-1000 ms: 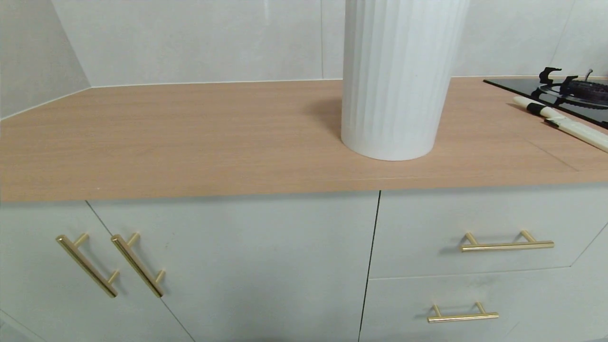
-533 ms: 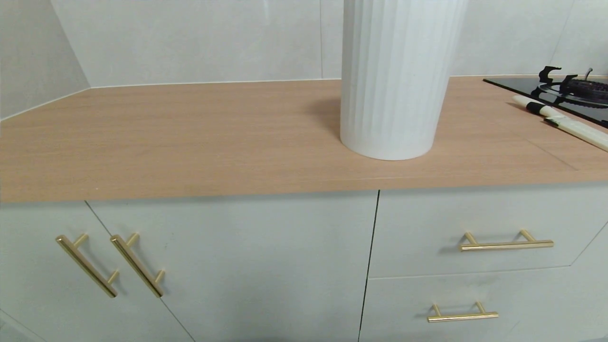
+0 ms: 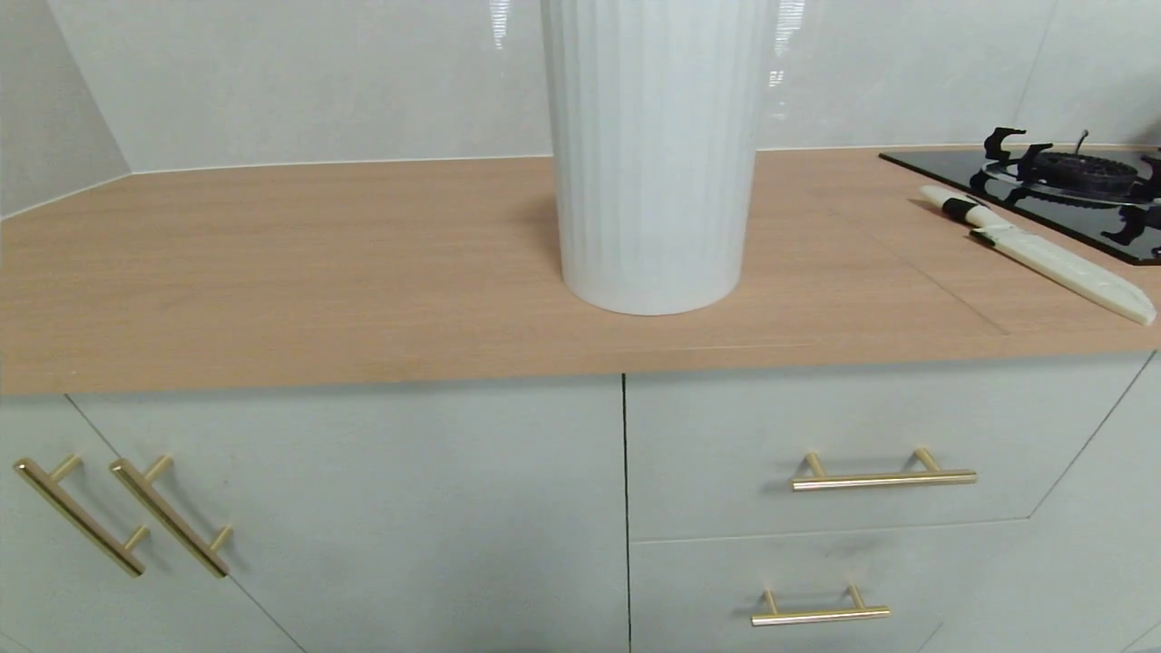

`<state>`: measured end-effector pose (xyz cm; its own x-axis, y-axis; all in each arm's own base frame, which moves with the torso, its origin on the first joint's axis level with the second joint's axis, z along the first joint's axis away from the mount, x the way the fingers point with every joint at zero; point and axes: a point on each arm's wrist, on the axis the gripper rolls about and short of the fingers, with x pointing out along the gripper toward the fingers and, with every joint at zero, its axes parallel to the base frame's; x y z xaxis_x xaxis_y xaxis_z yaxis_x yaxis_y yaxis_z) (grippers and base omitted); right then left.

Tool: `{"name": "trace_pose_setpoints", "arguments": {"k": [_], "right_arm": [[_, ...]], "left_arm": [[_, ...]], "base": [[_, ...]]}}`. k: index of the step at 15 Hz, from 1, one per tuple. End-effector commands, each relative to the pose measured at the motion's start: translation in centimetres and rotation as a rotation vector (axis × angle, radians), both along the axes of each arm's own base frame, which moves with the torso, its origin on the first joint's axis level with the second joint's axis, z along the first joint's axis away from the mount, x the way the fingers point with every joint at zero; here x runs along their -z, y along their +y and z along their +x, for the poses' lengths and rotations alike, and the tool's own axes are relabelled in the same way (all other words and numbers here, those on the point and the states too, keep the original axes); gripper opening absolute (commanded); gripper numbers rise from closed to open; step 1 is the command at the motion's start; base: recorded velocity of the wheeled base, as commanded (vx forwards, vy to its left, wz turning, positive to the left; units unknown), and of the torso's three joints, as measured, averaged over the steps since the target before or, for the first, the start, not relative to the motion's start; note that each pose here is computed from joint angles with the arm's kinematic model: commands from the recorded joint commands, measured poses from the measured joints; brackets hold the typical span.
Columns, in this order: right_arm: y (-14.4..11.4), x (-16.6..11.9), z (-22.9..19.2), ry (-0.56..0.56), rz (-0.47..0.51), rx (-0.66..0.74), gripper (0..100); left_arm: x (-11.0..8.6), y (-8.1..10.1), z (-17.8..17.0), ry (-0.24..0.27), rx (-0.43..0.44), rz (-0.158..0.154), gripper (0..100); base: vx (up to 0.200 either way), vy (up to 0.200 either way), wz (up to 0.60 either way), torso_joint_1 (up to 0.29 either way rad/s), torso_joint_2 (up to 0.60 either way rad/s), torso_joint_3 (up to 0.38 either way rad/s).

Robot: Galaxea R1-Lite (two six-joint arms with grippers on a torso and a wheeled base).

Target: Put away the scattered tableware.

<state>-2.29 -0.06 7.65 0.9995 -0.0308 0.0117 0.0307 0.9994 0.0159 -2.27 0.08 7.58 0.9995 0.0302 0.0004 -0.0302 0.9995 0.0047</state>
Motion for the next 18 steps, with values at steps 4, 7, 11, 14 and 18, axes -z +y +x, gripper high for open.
{"name": "trace_pose_setpoints", "arguments": {"k": [4,7,11,14,18], "right_arm": [[0.00,-0.01,0.01,0.001,0.000,0.000,100],[0.00,-0.01,0.01,0.001,0.000,0.000,100],[0.01,-0.01,0.01,0.001,-0.002,-0.003,100],[0.01,-0.01,0.01,0.001,0.000,-0.003,100],[0.01,-0.01,0.01,0.001,0.000,-0.003,100]], "left_arm": [[0.01,0.00,0.00,0.000,0.000,-0.002,100],[0.01,0.00,0.00,0.000,0.000,-0.002,100],[0.01,0.00,0.00,0.000,0.000,-0.002,100],[0.01,0.00,0.00,0.000,0.000,-0.002,100],[0.01,0.00,0.00,0.000,0.000,-0.002,100]], "base": [[0.000,0.000,0.00,0.000,0.00,0.000],[0.000,0.000,0.00,0.000,0.00,0.000],[0.000,0.000,0.00,0.000,0.00,0.000],[0.000,0.000,0.00,0.000,0.00,0.000],[0.000,0.000,0.00,0.000,0.00,0.000]]}}
